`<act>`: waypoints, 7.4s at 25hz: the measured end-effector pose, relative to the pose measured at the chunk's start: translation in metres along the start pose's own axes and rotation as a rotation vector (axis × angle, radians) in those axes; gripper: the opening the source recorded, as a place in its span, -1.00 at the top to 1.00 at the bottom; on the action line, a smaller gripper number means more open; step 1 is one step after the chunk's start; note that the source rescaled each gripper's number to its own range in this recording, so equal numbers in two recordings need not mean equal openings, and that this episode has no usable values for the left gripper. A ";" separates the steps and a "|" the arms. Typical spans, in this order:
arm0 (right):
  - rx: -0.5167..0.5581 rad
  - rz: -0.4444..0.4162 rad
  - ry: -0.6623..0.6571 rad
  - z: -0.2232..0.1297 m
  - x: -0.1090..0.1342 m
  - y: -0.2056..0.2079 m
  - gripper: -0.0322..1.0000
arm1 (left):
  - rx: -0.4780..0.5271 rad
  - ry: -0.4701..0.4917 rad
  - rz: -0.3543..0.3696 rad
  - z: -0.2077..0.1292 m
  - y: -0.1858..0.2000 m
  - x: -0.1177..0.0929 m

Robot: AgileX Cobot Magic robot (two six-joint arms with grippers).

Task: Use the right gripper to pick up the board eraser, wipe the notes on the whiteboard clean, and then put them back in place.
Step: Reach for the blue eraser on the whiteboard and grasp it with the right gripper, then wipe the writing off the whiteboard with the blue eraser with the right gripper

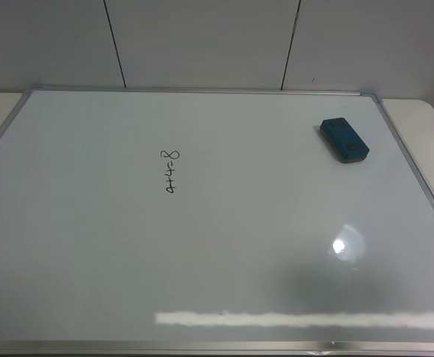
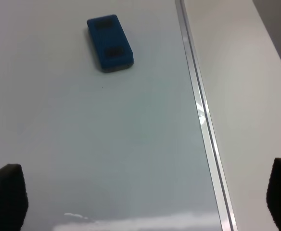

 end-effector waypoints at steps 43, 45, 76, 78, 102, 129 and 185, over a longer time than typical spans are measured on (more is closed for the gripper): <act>0.533 0.274 0.218 0.110 0.016 -0.335 -1.00 | 0.000 0.000 0.000 0.000 0.000 0.000; 0.544 0.282 0.237 0.101 0.018 -0.345 -1.00 | 0.000 0.000 0.000 0.000 0.000 0.000; 0.568 0.294 0.201 0.039 0.029 -0.419 -1.00 | 0.000 0.000 0.000 0.000 0.000 0.000; 0.568 0.297 0.198 0.038 0.030 -0.419 -1.00 | 0.000 0.000 0.000 0.000 0.000 0.000; 0.567 0.338 0.144 0.051 0.036 -0.405 0.92 | 0.000 0.000 0.000 0.000 0.000 0.000; 0.458 0.423 0.256 0.095 0.099 -0.375 0.92 | 0.000 0.000 0.000 0.000 0.000 0.000; 0.554 0.762 0.837 0.032 0.405 -0.304 0.92 | 0.000 0.000 0.000 0.000 0.000 0.000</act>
Point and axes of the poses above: a point on each arm's last joint axis where the gripper is mounted, y pointing back along that axis away from the gripper, x along the wrist's bending axis when the last joint is at zero, z = x × y, the point moved 8 cm from there along -y, pointing out along that axis toward the gripper, and after that the axes turned 11 degrees about y, right-handed, at the moved point
